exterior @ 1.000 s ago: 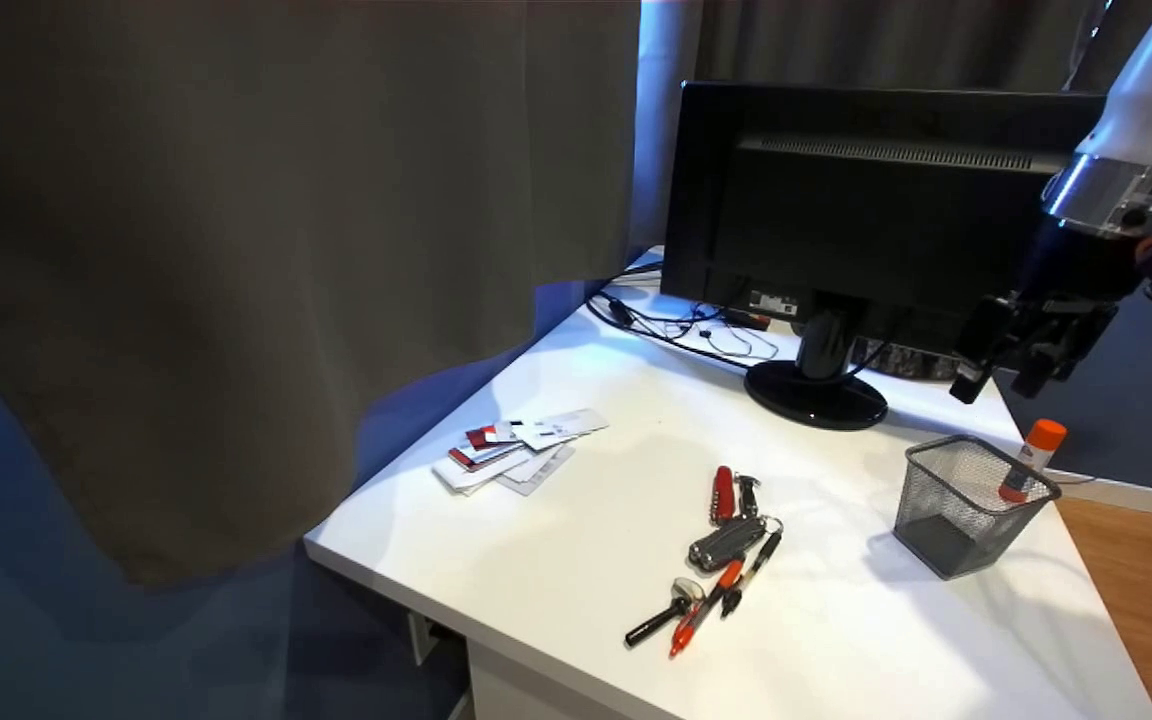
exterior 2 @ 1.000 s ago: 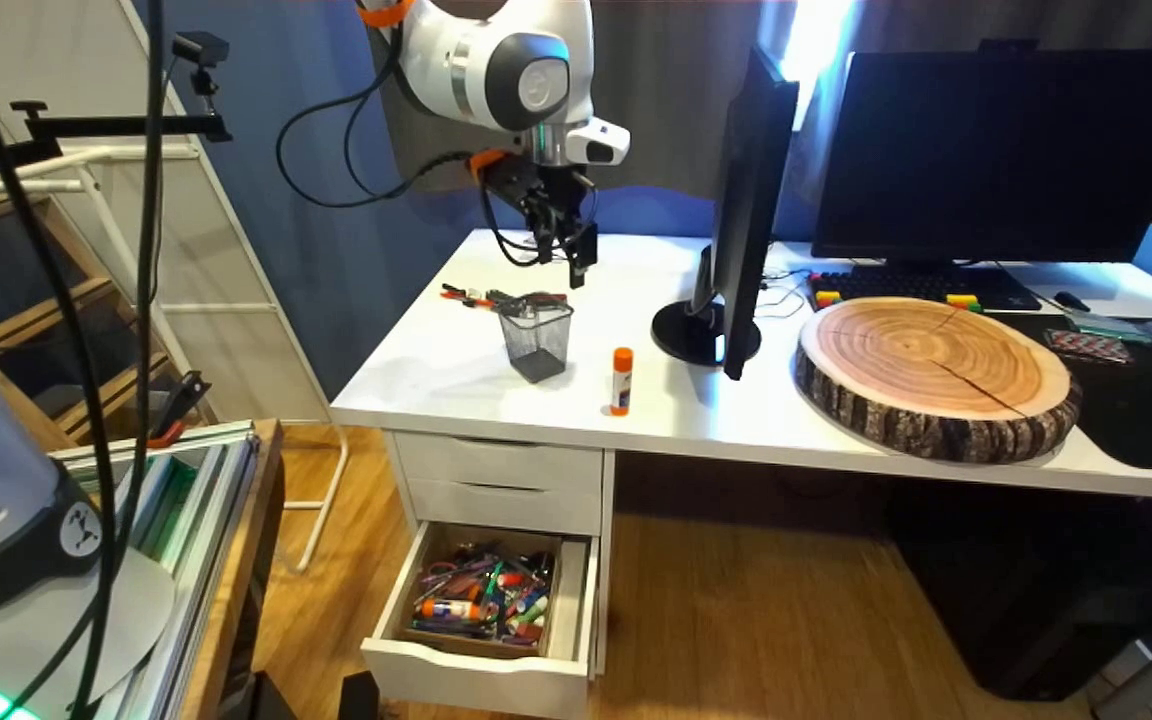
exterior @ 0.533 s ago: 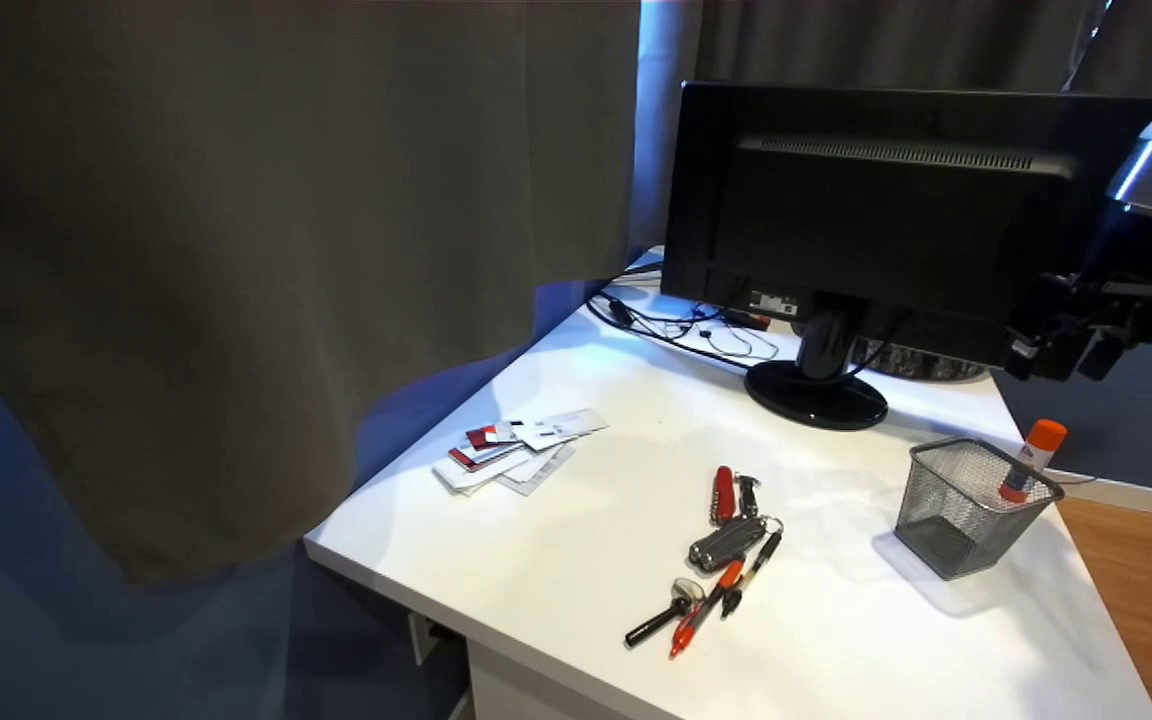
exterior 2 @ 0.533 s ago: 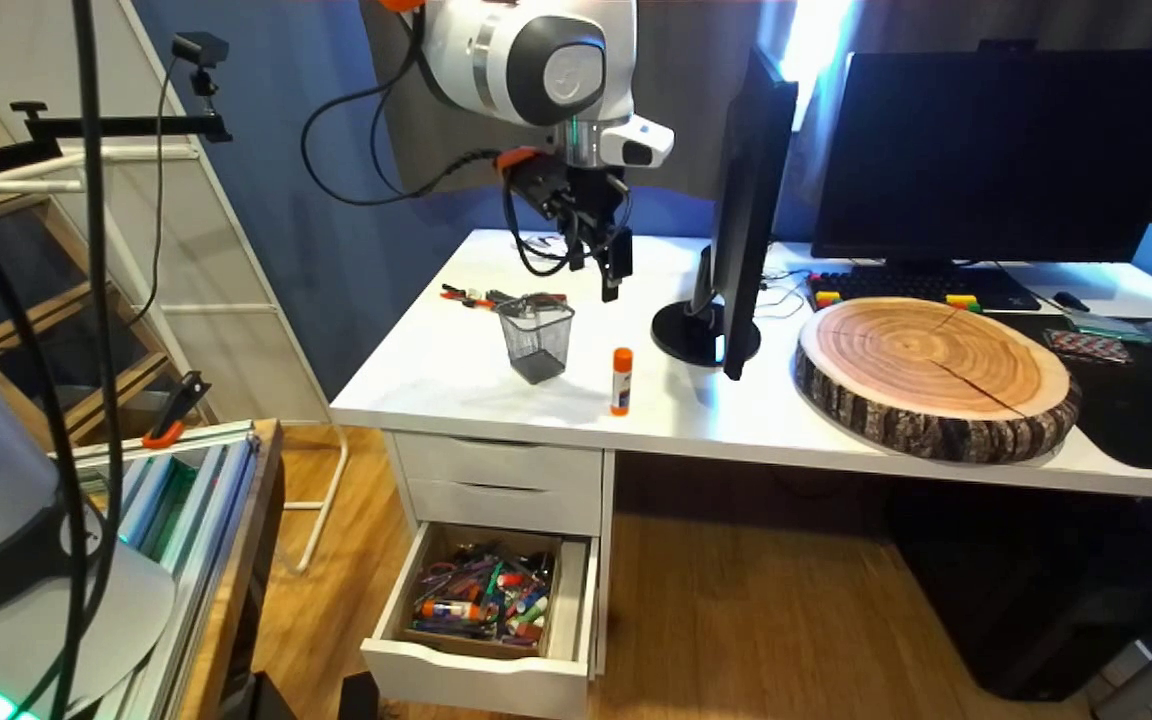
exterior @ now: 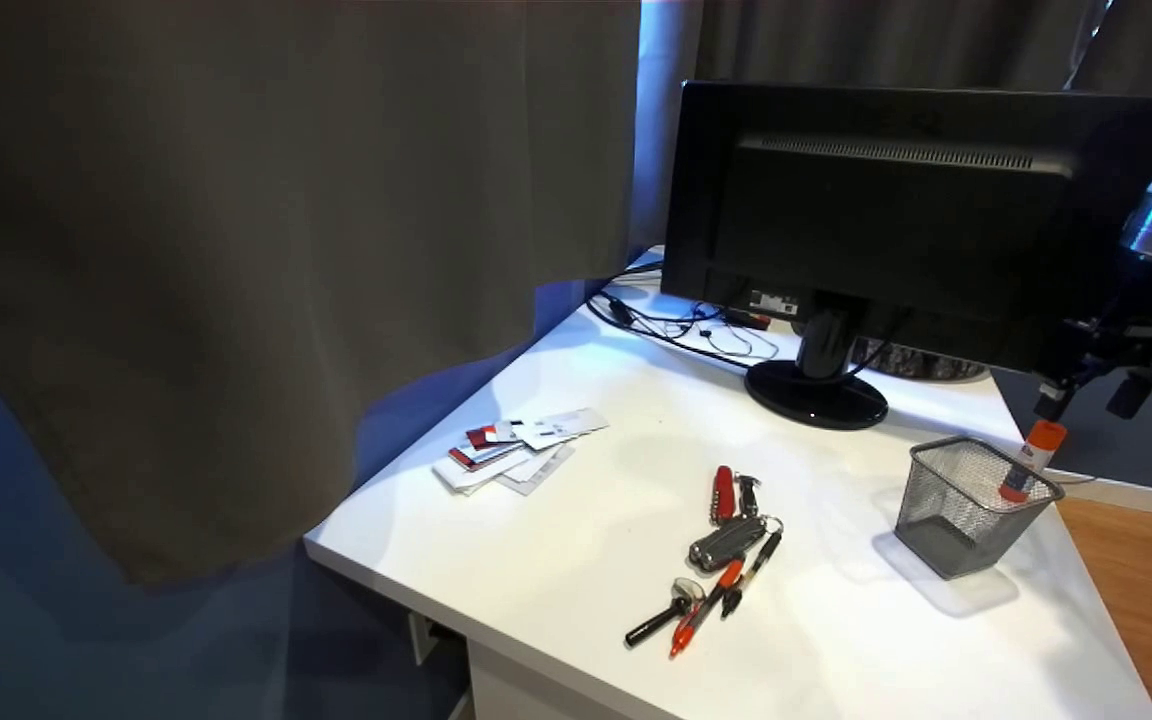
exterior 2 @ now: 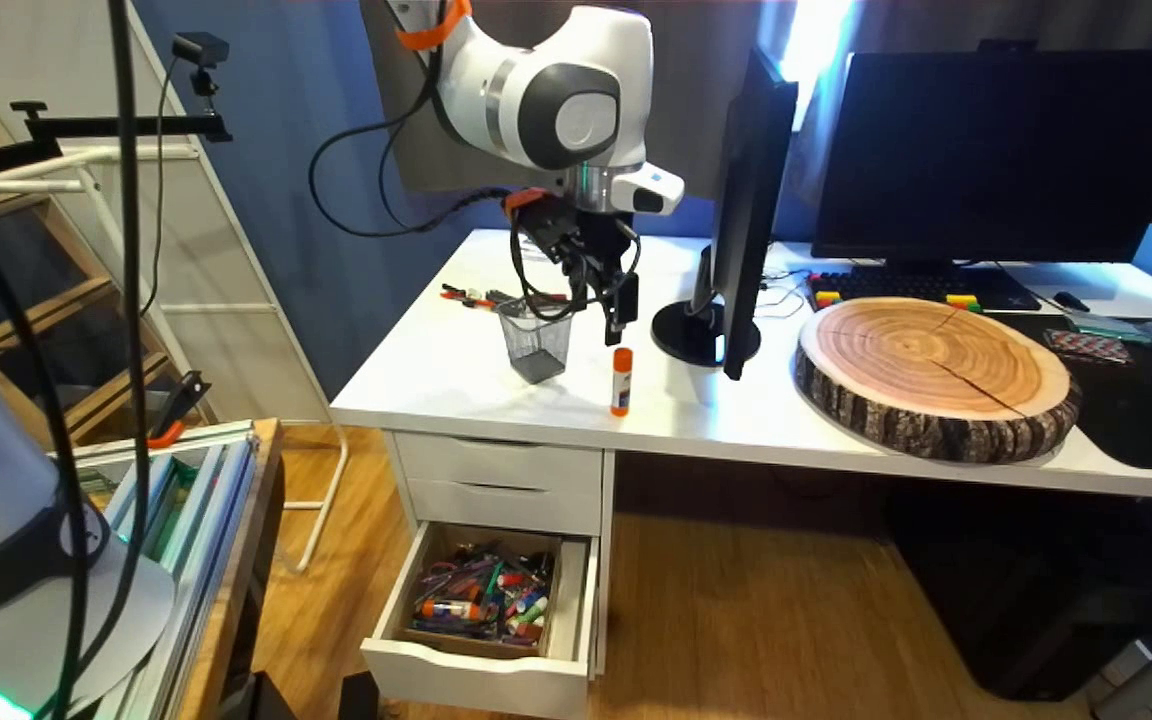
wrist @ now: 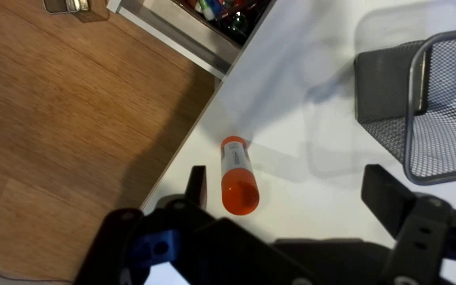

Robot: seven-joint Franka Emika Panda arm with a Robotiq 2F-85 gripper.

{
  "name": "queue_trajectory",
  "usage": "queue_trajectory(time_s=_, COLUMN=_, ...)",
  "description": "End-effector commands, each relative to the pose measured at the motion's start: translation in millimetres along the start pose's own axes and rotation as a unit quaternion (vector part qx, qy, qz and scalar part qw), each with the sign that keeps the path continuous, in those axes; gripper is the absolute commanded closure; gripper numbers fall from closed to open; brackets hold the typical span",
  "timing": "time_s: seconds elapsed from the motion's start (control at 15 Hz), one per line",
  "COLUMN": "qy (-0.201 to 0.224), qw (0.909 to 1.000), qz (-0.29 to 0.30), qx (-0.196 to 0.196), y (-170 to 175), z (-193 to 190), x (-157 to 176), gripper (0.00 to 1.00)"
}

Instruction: Put the bin on its bottom, then place the glue stick inside

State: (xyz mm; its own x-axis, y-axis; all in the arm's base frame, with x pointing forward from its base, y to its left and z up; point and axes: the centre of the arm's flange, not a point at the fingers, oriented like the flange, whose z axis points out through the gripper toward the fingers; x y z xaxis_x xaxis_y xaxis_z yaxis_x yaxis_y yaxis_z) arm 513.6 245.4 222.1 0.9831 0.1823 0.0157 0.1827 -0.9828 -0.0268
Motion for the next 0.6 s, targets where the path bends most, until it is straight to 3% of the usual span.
queue_trajectory(time_s=0.0, qy=0.003, qw=0.9994, qz=-0.032, qx=-0.015, y=1.3, z=23.0, x=4.0, gripper=0.00)
queue_trajectory(time_s=0.53, qy=0.037, qw=0.9986, qz=-0.035, qx=-0.012, y=8.9, z=44.9, x=16.2, gripper=0.00)
